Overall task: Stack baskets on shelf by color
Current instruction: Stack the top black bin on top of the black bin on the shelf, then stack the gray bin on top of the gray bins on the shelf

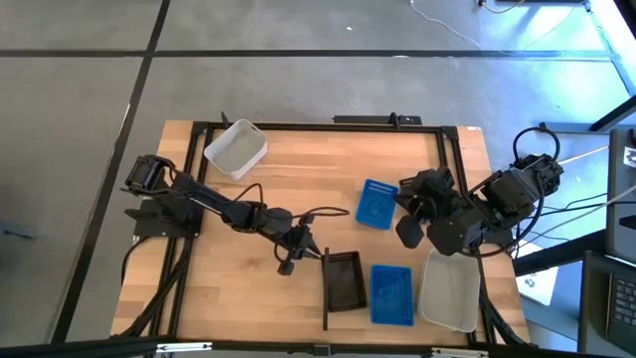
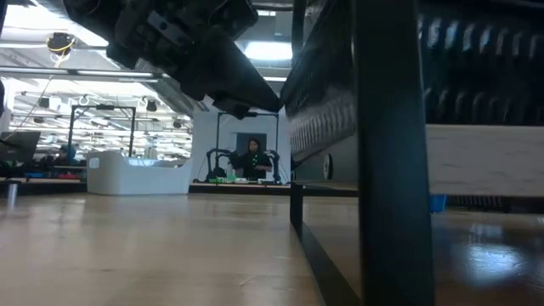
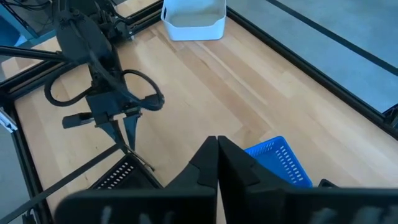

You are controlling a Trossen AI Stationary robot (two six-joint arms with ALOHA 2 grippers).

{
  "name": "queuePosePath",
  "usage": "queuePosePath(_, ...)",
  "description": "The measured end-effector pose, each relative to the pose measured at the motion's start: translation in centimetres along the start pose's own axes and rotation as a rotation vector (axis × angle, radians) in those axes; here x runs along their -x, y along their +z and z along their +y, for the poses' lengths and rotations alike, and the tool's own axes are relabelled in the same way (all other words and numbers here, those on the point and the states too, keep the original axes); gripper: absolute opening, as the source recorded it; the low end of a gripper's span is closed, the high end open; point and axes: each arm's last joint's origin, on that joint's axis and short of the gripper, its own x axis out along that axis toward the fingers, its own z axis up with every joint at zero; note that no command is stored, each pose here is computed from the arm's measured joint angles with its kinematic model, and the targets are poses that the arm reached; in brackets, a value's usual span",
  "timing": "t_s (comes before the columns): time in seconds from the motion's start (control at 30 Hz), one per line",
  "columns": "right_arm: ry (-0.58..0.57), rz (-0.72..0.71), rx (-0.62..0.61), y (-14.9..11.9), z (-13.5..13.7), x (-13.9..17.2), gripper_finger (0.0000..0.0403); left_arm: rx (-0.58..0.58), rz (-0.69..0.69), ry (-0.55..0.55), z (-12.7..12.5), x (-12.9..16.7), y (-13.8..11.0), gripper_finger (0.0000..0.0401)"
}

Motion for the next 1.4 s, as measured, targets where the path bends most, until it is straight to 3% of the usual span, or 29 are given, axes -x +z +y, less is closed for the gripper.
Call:
queuePosePath(0.2, 0.000, 0.000, 0.065, 0.0, 0.0, 0.0, 0.0000, 0.054, 0.084, 0.033, -0.5, 1.5, 0.4, 0.0043)
queuePosePath(0.33, -0.011, -0.018, 0.114, 0.0, 0.0, 0.0, 0.0000, 0.068, 0.112, 0.132, -0.9, 4.1, 1.7, 0.0043)
queuePosePath(0.47, -0.039, -0.063, 0.160, 0.2, -0.1, 0.0, 0.0000, 0.143, 0.110, 0.307, -0.8, 7.6, 3.2, 0.0043)
queuePosePath(0.6, -0.079, -0.112, 0.156, 0.6, -0.4, -0.1, 0.0000, 0.315, 0.043, 0.541, 0.0, 11.9, 4.4, 0.0043)
queuePosePath(0.8, -0.144, -0.115, 0.214, 1.6, -1.1, -1.1, 0.0000, 0.505, 0.012, 0.849, 2.3, 17.3, 4.0, 0.0043)
queuePosePath(0.97, -0.151, -0.017, 0.267, 2.7, -2.2, -2.5, 0.0000, 0.697, -0.010, 1.025, 5.0, 20.3, 3.1, 0.0043)
queuePosePath(1.1, -0.131, 0.073, 0.341, 3.5, -3.1, -3.5, 0.0000, 0.858, -0.020, 1.065, 7.1, 21.9, 2.4, 0.0043)
queuePosePath(1.23, -0.148, 0.100, 0.373, 4.4, -4.0, -4.3, 0.0000, 0.977, -0.021, 0.992, 8.5, 22.9, 2.0, 0.0043)
queuePosePath(1.3, -0.157, 0.105, 0.349, 4.7, -4.4, -4.6, 0.0000, 0.978, -0.004, 0.959, 8.8, 23.2, 1.8, 0.0043)
queuePosePath(1.4, -0.159, 0.106, 0.291, 5.2, -4.8, -5.0, 0.0000, 0.878, 0.051, 0.966, 9.2, 23.5, 1.7, 0.0043)
